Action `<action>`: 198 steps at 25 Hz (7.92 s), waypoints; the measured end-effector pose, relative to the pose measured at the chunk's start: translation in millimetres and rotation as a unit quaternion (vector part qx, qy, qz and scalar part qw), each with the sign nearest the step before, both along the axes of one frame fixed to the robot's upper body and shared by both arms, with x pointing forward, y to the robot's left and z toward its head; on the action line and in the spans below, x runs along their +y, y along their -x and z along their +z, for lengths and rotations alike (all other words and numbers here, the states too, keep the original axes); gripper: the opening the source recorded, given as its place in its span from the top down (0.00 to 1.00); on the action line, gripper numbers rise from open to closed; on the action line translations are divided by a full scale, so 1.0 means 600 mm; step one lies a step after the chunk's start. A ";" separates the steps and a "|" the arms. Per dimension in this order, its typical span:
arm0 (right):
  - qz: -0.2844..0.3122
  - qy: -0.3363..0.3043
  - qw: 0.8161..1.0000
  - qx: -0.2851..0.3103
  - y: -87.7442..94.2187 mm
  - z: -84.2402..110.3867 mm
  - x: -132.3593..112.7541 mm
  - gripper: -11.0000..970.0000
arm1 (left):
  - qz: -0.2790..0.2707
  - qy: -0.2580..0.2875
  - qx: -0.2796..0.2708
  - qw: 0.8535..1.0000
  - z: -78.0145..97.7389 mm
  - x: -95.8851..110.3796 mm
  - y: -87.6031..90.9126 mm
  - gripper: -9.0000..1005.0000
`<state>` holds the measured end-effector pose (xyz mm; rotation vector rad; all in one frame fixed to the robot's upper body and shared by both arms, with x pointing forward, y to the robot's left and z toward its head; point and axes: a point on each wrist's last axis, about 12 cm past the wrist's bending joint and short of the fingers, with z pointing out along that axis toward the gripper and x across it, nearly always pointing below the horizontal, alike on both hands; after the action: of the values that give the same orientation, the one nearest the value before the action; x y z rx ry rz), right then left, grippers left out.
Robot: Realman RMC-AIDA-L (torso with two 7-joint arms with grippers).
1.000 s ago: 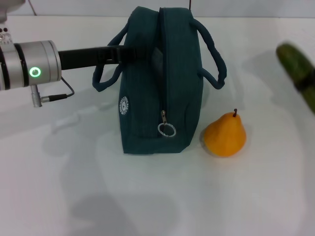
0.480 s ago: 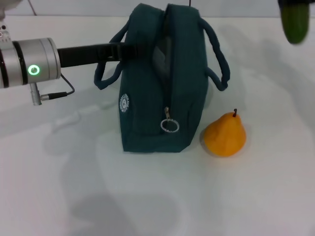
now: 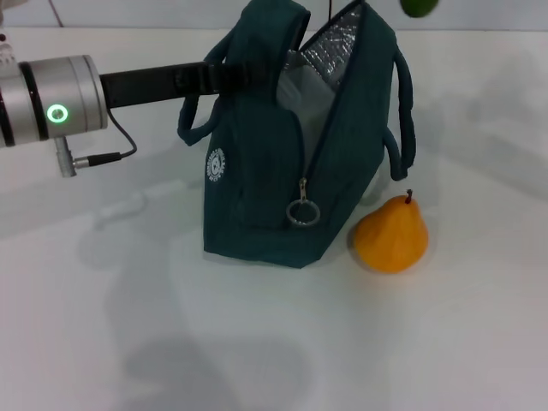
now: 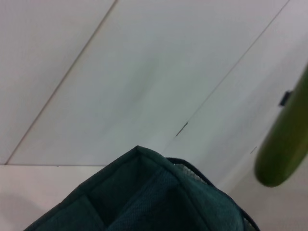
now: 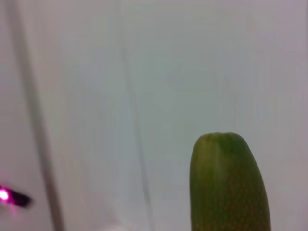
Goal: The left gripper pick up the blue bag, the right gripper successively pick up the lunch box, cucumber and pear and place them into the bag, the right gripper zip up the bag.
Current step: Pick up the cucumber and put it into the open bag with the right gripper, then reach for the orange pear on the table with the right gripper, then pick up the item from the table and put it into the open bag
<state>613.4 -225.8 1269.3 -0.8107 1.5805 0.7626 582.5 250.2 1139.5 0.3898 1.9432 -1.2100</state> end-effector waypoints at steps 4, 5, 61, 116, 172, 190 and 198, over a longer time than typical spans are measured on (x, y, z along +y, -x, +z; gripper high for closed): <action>0.035 -0.047 0.998 -0.014 0.011 -0.010 -0.002 0.36 | 0.000 0.006 -0.001 1.000 0.001 -0.001 0.000 0.95; 0.044 -0.057 0.997 -0.013 0.013 -0.015 -0.001 0.36 | 0.000 0.006 -0.001 1.000 0.001 -0.001 0.001 0.95; 0.147 -0.051 0.985 0.069 0.024 -0.169 0.077 0.32 | 0.005 0.004 -0.005 1.000 -0.002 0.001 0.001 0.95; 0.101 0.017 0.993 0.058 0.140 -0.289 -0.078 0.27 | 0.041 -0.010 -0.003 0.999 -0.028 0.024 0.011 0.95; 0.082 0.044 0.995 0.028 0.110 -0.328 -0.027 0.85 | 0.053 -0.008 -0.004 0.999 -0.031 0.030 0.013 0.95; 0.070 -0.042 0.996 -0.037 0.128 -0.267 -0.089 0.95 | 0.054 -0.002 -0.007 0.999 -0.028 0.031 0.012 0.95; 0.078 -0.147 0.980 -0.113 0.111 -0.188 -0.110 0.94 | 0.043 0.005 -0.010 0.999 -0.023 0.024 0.013 0.95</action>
<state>546.9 -291.9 1156.6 -0.7789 1.1782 0.9570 574.6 264.8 1125.4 0.3096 1.9164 -1.1561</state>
